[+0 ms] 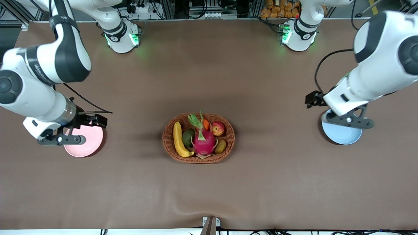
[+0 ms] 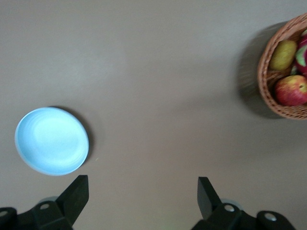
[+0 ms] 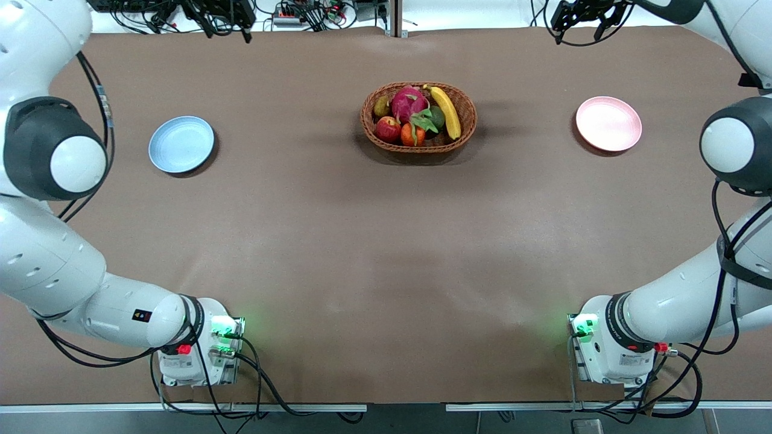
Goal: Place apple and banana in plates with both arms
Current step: 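Reach the left gripper over the basket toward the red apple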
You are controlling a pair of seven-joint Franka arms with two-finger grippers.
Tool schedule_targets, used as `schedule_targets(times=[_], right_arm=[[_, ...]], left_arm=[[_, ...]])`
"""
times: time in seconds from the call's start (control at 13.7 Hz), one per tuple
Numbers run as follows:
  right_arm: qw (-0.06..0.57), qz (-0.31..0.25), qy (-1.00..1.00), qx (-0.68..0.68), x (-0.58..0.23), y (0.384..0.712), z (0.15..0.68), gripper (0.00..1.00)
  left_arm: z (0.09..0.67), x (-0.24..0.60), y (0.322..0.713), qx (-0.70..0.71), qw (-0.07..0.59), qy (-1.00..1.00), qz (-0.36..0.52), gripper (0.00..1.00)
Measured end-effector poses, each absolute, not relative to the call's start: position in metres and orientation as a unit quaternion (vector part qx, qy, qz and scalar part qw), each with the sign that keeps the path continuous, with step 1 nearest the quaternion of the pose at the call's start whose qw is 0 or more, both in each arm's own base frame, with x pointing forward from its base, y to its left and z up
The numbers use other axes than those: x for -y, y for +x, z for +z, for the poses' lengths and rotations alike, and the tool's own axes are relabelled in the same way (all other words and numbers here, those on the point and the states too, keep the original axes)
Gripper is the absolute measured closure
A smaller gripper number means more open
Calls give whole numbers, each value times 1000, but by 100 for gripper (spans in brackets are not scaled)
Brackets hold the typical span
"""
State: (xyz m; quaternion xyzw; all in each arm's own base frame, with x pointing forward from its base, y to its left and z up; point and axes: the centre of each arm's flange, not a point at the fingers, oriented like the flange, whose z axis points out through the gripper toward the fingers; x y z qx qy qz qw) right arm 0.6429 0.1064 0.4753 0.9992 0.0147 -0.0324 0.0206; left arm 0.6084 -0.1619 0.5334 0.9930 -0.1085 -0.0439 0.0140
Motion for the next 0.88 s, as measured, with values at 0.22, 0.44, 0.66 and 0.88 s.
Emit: schedule_targets(times=[0.22, 0.44, 0.66, 0.88], right_arm=[[22, -43, 999, -17, -110, 646, 460, 0], [23, -45, 999, -15, -107, 647, 458, 0], [24, -49, 999, -2, -91, 648, 456, 0], [22, -55, 998, 16, -68, 650, 451, 0]], left_arm=[[508, 199, 617, 138, 29, 990, -32, 0], [471, 245, 622, 164, 52, 985, -25, 0], [428, 288, 629, 187, 75, 979, -3, 0], [386, 321, 634, 200, 100, 974, 24, 0]])
